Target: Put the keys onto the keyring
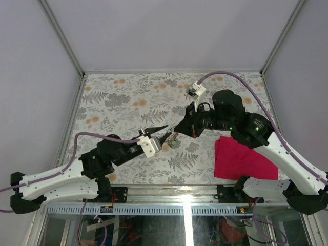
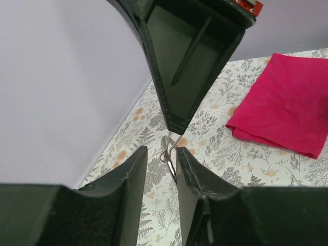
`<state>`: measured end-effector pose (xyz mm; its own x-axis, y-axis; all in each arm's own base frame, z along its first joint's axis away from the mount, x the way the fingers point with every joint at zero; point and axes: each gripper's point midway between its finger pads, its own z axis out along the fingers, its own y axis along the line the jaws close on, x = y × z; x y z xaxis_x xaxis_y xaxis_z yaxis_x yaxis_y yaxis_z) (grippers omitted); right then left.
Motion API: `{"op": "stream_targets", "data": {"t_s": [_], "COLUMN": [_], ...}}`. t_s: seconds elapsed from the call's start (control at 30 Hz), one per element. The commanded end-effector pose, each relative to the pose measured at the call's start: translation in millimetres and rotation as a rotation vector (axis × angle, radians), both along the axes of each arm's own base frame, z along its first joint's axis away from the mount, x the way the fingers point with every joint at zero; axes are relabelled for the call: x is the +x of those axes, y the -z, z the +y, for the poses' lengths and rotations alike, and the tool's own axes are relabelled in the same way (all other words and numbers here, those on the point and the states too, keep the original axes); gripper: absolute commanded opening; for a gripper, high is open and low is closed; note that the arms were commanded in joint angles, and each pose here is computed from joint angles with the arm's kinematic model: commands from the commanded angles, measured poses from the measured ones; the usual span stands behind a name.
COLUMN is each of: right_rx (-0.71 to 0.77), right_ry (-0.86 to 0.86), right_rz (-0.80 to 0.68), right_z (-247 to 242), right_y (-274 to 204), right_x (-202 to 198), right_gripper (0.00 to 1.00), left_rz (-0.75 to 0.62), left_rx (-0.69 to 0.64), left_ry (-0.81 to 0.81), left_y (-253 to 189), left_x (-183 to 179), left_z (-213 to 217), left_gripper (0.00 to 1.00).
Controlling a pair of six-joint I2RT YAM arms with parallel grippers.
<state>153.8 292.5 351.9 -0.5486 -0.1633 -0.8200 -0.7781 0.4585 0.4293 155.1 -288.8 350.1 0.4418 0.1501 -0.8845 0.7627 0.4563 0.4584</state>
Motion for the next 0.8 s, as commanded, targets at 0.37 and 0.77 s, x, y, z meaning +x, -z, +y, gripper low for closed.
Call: {"op": "stream_targets", "data": {"t_s": [0.37,0.77], "right_rx": [0.12,0.138], "right_ry": [-0.04,0.008], "right_rz": [-0.031,-0.079], "right_z": [6.8,0.5], "right_y": [-36.6,-39.2], "right_x": [-8.4,-2.2], "right_gripper": [0.0,0.22], "left_rz": [-0.085,-0.087], "left_rx": [0.049,0.048], "left_ry": [0.06,0.041], "left_y": [-17.6,-17.8], "left_x": [-3.9,-2.1], "left_z": [-15.5,-11.2], "left_gripper": [0.16,0.0]}}
